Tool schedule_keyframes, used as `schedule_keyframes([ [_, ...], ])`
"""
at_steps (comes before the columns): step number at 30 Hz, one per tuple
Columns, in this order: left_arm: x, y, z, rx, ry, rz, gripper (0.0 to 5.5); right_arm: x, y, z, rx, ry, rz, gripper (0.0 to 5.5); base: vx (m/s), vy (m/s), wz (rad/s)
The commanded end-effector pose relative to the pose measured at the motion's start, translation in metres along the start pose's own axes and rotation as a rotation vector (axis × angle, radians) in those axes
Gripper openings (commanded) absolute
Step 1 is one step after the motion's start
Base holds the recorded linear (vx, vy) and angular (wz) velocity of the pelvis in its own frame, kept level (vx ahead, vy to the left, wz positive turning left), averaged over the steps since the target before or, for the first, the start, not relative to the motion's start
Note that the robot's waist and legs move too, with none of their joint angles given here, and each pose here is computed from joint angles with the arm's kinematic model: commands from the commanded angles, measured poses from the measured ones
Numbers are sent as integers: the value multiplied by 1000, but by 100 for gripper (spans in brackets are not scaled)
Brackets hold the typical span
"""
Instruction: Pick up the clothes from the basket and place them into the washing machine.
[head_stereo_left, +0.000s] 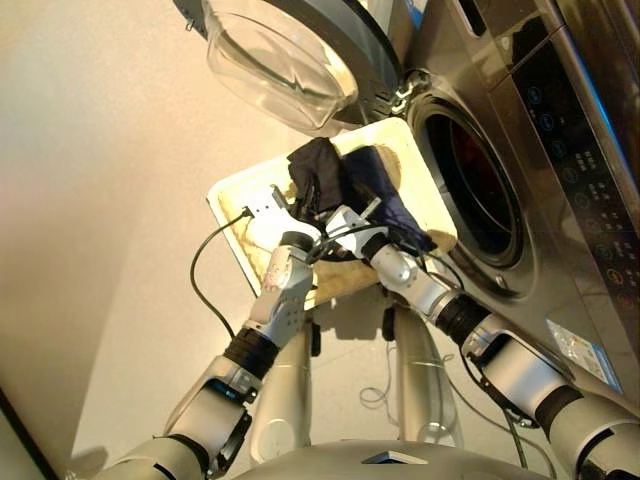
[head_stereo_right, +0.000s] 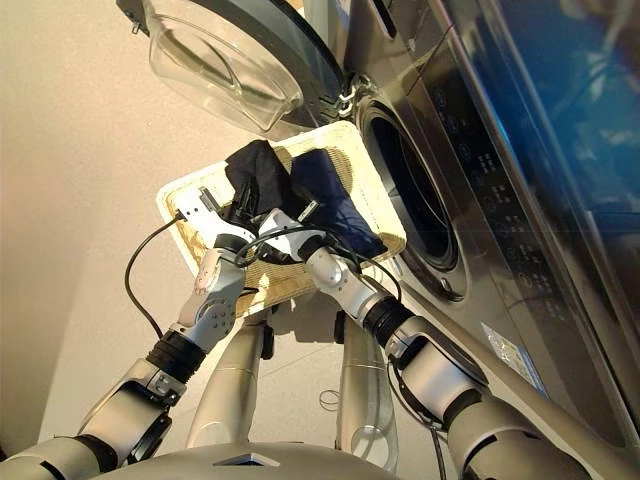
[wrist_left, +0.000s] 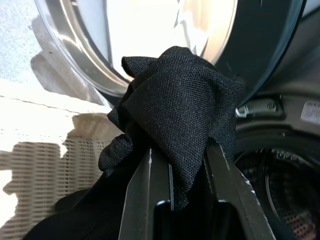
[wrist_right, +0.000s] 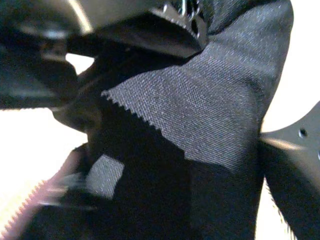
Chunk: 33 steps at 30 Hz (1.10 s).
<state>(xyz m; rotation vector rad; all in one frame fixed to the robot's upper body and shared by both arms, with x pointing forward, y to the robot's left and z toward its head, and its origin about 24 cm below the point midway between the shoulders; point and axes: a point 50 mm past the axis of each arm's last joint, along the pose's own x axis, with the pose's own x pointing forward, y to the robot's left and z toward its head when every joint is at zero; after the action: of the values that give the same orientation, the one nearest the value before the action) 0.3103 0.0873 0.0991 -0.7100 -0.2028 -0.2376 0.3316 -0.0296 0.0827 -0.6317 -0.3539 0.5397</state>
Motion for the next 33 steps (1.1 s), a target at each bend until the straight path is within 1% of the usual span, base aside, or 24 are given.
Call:
schedule_keyframes([
  [1,-7,-50,18,-76,-108,-272,0,30,-17,35,19,-95,-106,0,0,0,0],
  [4,-7,-51,18,-72,-107,-272,0,29,-19,36,36,-102,-129,0,0,0,0],
  [5,-7,-50,18,-69,-108,-266,84,27,-19,35,48,-99,-136,0,0,0,0],
  [6,-7,-48,19,-66,-115,-252,550,26,-20,33,48,-93,-146,0,0,0,0],
  [9,-5,-42,23,-54,-138,-215,550,20,-23,25,38,-68,-176,0,0,0,0],
  [13,-4,-22,34,-32,-200,-108,550,11,-30,10,15,-20,-246,0,0,0,0],
  [14,-5,-10,39,-22,-230,-42,550,10,-41,13,24,-30,-318,0,0,0,0],
  [16,-7,1,44,-6,-257,21,550,2,-51,7,-2,-14,-346,0,0,0,0],
  [19,-14,24,57,92,-305,123,550,-21,-71,-13,-18,46,-472,0,37,0,1],
  [20,-15,25,52,100,-295,130,550,-28,-61,-42,-53,185,-480,0,128,4,0],
  [21,-16,31,52,123,-295,156,550,-29,-64,-53,-112,250,-530,0,131,11,12],
  [23,-25,46,55,136,-309,230,550,-33,-82,-56,-179,267,-602,0,0,0,0],
  [26,-24,56,52,144,-297,286,550,-40,-119,-59,-217,315,-769,0,-30,6,26],
  [28,-24,56,55,148,-309,290,550,-44,-141,-58,-259,334,-852,0,-92,19,72],
  [30,-24,55,55,154,-308,283,550,-48,-163,-61,-306,384,-929,0,49,4,21],
  [33,-25,54,60,170,-321,264,550,-47,-204,-48,-397,393,-1040,0,-50,21,112],
])
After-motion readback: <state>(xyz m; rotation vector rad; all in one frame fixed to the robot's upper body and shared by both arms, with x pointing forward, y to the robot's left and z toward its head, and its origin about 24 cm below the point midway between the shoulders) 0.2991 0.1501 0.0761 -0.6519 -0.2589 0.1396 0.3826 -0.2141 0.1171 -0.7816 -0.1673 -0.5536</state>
